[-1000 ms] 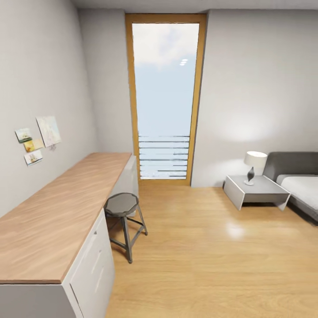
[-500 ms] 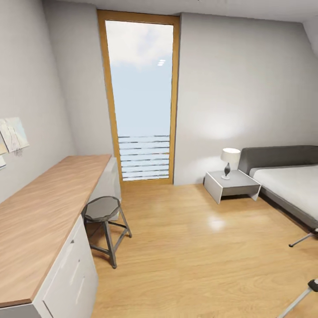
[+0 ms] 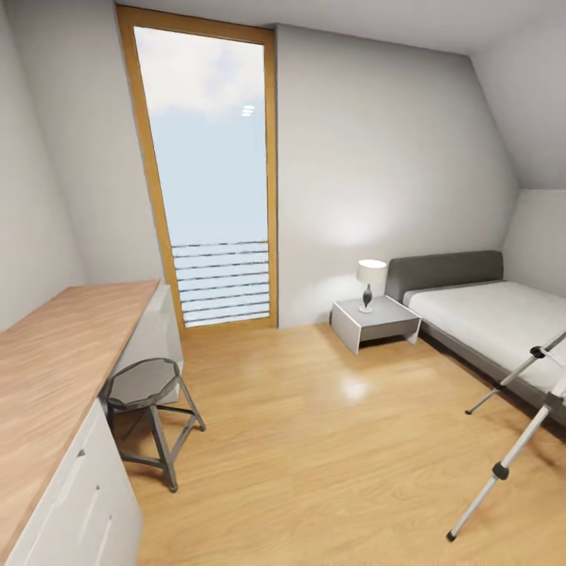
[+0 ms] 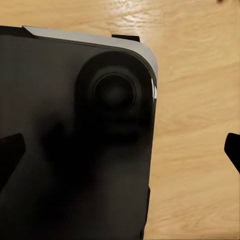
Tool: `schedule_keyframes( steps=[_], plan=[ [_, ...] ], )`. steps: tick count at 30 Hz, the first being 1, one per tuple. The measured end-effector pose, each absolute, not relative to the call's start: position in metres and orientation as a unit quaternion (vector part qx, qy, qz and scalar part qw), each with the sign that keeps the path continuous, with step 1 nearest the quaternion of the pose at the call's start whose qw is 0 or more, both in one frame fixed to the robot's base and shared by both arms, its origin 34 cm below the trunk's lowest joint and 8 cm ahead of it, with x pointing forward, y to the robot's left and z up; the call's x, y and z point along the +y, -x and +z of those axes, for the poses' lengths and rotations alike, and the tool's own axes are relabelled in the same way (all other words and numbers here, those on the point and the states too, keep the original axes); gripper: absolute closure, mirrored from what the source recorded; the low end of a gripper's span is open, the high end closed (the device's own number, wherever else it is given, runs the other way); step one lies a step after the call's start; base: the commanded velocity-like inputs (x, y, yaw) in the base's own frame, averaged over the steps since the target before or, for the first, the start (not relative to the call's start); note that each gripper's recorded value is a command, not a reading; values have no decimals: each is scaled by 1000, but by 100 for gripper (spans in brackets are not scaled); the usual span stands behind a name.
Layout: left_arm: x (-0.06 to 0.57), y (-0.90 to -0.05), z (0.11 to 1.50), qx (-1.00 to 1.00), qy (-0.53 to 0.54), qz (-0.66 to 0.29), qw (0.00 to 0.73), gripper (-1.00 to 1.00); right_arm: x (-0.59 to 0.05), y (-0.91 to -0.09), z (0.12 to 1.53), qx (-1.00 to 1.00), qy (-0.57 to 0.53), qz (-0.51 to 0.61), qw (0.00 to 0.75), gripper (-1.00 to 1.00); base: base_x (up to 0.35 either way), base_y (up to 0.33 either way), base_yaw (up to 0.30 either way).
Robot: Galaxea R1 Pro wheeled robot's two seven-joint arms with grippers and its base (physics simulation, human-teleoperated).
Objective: Attach the digital camera to the camera tripod in the bedroom.
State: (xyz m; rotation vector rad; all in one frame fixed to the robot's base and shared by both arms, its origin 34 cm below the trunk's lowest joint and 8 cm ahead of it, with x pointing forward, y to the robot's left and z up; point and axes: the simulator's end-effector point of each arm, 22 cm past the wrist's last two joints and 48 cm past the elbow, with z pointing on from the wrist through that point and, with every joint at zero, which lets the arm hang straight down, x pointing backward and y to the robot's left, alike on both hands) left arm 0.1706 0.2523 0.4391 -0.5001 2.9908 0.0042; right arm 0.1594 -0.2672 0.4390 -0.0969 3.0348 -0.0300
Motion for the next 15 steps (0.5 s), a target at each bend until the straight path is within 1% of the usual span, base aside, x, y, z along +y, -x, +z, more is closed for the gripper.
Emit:
schedule_keyframes(
  steps=[10,12,15],
  plan=[
    [252,-170,439,985,164,2,55,-100,-268,-159,439,998,32,-10,51,-100,0,0,-288],
    [252,-170,439,985,164,1,54,-100,-268,-159,439,998,32,-10,51,-100,0,0,-193],
    [253,-171,439,985,164,2,55,-100,-269,-159,439,998,33,-11,51,-100,0,0,-98]
  ],
)
